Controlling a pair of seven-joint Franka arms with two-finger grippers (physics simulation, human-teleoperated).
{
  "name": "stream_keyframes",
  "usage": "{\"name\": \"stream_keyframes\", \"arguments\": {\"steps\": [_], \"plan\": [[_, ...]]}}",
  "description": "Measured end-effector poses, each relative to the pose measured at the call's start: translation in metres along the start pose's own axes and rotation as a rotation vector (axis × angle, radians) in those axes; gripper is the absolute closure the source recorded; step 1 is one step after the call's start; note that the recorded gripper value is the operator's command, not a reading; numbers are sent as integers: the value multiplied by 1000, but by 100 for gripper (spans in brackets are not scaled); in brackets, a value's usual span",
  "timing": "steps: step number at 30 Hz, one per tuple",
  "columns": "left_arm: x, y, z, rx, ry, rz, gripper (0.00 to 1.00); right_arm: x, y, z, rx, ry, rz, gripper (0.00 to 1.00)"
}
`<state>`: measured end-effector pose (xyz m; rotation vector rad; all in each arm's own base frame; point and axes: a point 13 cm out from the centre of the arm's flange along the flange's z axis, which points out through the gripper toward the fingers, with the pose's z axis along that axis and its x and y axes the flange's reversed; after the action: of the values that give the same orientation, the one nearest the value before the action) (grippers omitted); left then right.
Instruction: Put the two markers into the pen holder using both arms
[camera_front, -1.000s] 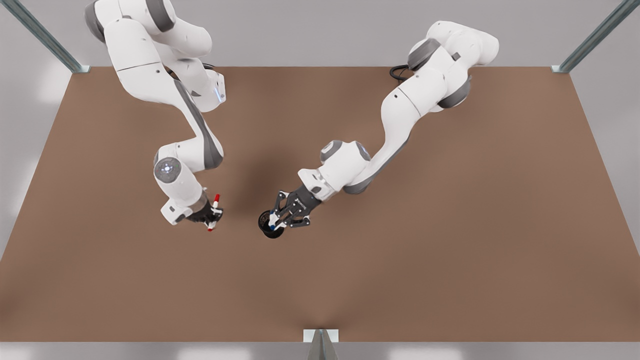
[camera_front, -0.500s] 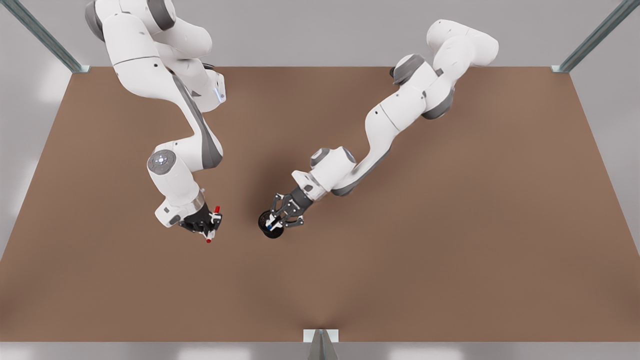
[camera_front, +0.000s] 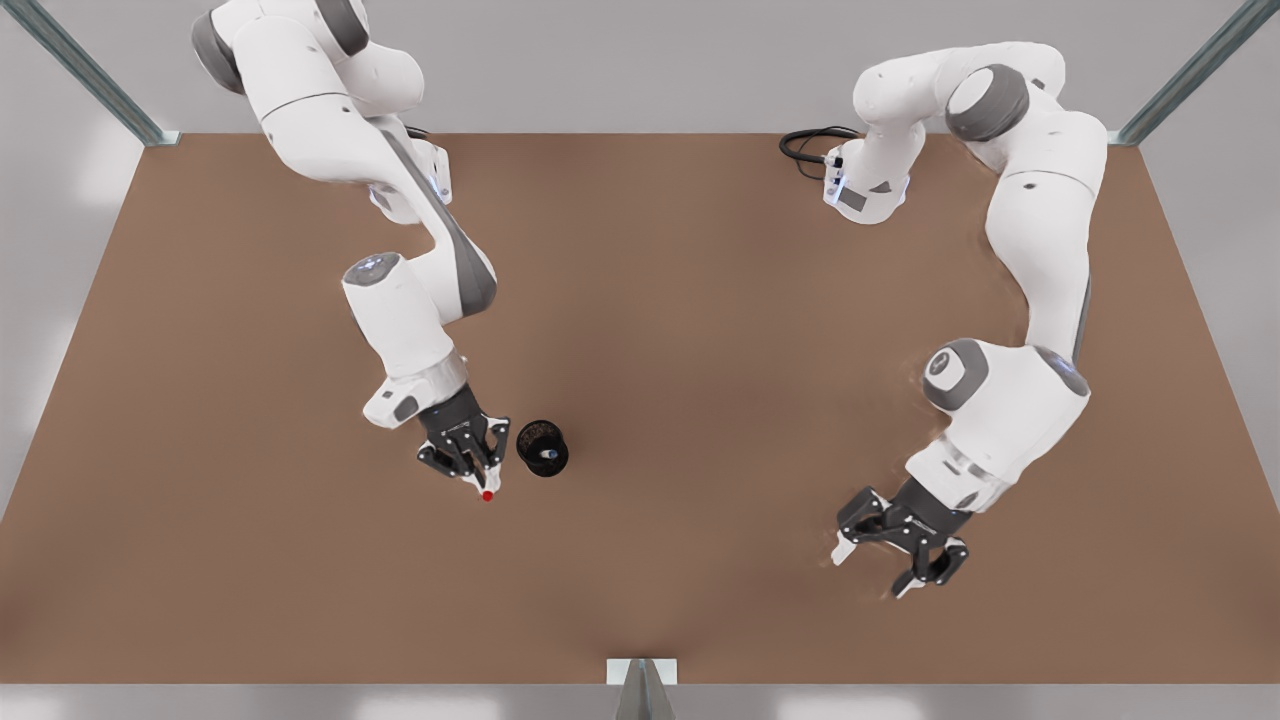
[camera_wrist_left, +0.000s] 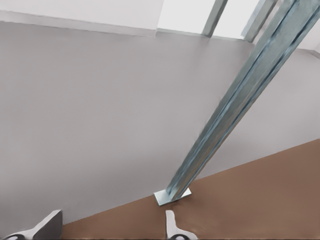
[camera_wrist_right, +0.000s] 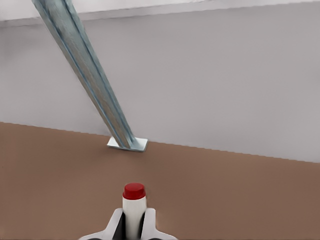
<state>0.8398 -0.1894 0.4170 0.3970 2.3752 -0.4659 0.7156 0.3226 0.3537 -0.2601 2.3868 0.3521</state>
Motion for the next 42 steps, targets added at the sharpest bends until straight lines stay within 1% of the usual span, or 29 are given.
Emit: {"name": "stream_keyframes", "arguments": {"steps": [1,2,3,4,5,7,11,15,19,23,30,32,33,35,36,38,39,40,42], "plan": [[7,26,-35,-70,85,20,0,-5,16,-7,-21,-29,-13,74],[15,44,-67,-138,163,28,0,3,29,-11,-38,-43,-26,74],[29,66,-100,-249,250,22,0,18,36,-12,-50,-53,-41,74],[50,75,-130,-344,337,-8,0,29,42,-13,-62,-70,-58,74],[71,70,-158,-386,403,-47,0,35,47,-15,-76,-96,-70,74],[108,56,-200,-398,489,-125,0,35,64,-21,-113,-159,-91,74],[146,50,-198,-370,609,-226,0,37,67,-12,-146,-238,-162,74],[167,48,-188,-360,681,-281,0,52,63,5,-163,-258,-249,73],[179,48,-181,-361,716,-319,0,79,69,27,-189,-234,-276,73],[184,49,-177,-365,728,-345,0,107,65,27,-194,-201,-297,74],[186,47,-175,-373,732,-374,0,122,56,28,-193,-184,-318,73],[186,47,-175,-375,732,-381,0,134,45,39,-186,-162,-328,71],[187,47,-175,-376,733,-384,0,145,42,48,-187,-142,-330,60],[188,47,-173,-378,735,-391,0,170,40,63,-194,-100,-332,14],[189,48,-173,-379,736,-394,0,176,41,68,-198,-91,-335,3],[189,48,-173,-380,736,-400,0,177,43,70,-201,-90,-339,0],[189,48,-173,-381,735,-402,0,162,41,67,-195,-113,-341,0],[189,48,-172,-380,734,-403,0,128,30,54,-167,-158,-343,0],[188,47,-172,-379,732,-407,0,32,1,1,-66,-250,-354,0]]}}
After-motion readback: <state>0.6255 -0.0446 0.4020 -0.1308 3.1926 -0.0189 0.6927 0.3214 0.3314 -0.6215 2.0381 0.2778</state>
